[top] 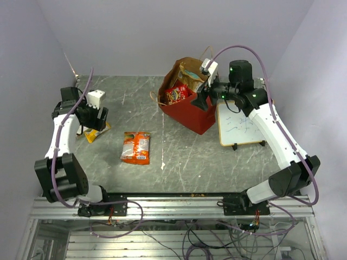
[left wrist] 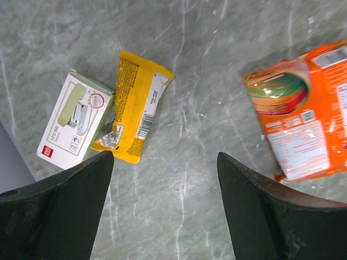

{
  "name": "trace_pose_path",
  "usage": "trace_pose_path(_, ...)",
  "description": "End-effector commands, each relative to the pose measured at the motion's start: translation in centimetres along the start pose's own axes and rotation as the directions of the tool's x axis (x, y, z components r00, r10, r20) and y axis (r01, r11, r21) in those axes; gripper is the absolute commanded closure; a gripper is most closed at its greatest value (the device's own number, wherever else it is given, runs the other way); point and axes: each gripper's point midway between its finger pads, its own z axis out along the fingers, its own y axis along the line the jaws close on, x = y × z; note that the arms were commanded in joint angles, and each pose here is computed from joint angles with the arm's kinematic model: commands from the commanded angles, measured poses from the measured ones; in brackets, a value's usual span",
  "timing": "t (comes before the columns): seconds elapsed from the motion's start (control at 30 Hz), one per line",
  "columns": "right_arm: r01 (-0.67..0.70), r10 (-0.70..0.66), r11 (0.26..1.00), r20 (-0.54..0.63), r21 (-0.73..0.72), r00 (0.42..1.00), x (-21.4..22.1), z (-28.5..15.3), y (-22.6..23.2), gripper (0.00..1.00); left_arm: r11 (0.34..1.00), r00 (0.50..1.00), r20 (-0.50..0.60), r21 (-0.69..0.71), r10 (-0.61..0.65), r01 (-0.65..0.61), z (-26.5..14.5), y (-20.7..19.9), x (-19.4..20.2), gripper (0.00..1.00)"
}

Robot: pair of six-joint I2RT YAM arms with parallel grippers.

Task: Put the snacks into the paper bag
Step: Pick up the snack from the center of the board.

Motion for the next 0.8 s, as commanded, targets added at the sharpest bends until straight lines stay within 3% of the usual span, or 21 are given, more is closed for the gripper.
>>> trace_pose_path(0.0, 0.008, -0.005, 0.998, 0.047, -0.06, 0.999, -0.6, -0.1, 1.2, 0.24, 0.998, 0.996, -0.071, -0.011, 0.061, -0.062, 2.2, 2.6, 1.8, 0.11)
trace_pose_path(0.2, 0.008, -0.006, 0.998, 0.038, -0.061, 0.999, -0.2, -0.1, 1.2, 0.23, 0.995, 0.982, -0.163, 0.019, 0.099, -0.097, 4.9, 4.2, 3.7, 0.03)
trace_pose_path(0.77, 0.008, -0.006, 0.999, 0.031, -0.05, 0.999, 0.3, -0.1, 1.2, 0.23, 0.992, 0.972, -0.213, 0.089, 0.104, -0.087, 8.4, 4.9, 4.5, 0.06)
